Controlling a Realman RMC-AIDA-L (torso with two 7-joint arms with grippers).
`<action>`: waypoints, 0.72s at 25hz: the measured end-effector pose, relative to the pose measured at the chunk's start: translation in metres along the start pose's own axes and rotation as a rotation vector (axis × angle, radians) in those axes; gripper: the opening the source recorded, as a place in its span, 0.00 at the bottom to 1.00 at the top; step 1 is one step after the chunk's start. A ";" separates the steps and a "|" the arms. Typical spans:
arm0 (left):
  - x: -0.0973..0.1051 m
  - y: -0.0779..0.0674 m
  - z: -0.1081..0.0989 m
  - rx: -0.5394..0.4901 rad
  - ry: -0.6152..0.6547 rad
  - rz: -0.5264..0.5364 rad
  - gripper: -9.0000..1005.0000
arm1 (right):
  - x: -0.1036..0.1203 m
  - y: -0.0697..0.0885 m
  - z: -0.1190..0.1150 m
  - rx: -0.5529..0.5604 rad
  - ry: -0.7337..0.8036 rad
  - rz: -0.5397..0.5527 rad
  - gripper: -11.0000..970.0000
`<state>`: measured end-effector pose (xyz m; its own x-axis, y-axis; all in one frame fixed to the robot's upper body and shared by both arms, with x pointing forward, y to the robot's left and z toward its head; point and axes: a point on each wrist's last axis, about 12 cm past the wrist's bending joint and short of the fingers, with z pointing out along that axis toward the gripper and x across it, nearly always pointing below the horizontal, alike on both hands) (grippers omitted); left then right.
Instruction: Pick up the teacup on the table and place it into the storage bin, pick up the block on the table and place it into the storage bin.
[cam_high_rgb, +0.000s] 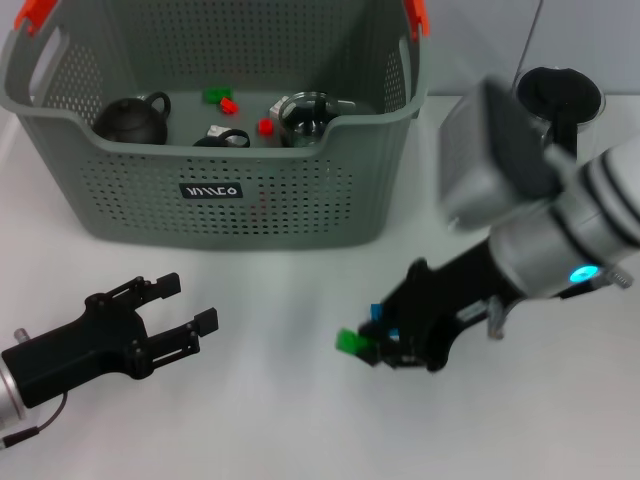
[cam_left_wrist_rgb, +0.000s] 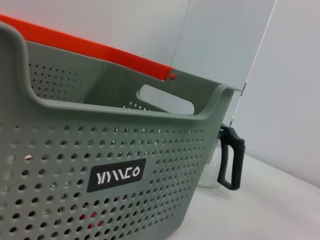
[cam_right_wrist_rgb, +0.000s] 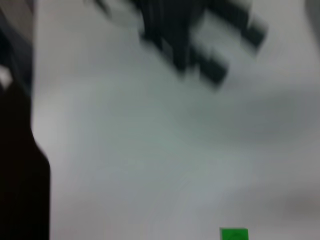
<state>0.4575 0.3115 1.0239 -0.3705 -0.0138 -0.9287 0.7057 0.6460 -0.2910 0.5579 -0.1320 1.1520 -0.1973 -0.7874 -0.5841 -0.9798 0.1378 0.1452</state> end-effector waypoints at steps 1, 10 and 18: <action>0.000 0.000 0.000 0.000 0.000 0.000 0.79 | -0.001 -0.002 -0.009 -0.005 -0.058 -0.001 0.24; -0.001 0.001 0.002 0.002 -0.001 0.003 0.79 | -0.035 -0.019 -0.058 0.089 -0.485 -0.037 0.26; -0.001 0.000 0.003 0.005 -0.002 0.002 0.79 | -0.096 -0.058 -0.065 0.307 -0.647 0.130 0.27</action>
<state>0.4598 0.3096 1.0246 -0.3674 -0.0138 -0.9299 0.7095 0.6423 -0.2899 0.6363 -0.1033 1.2512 -0.2000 -0.2528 -0.9466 -0.8935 0.4435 0.0703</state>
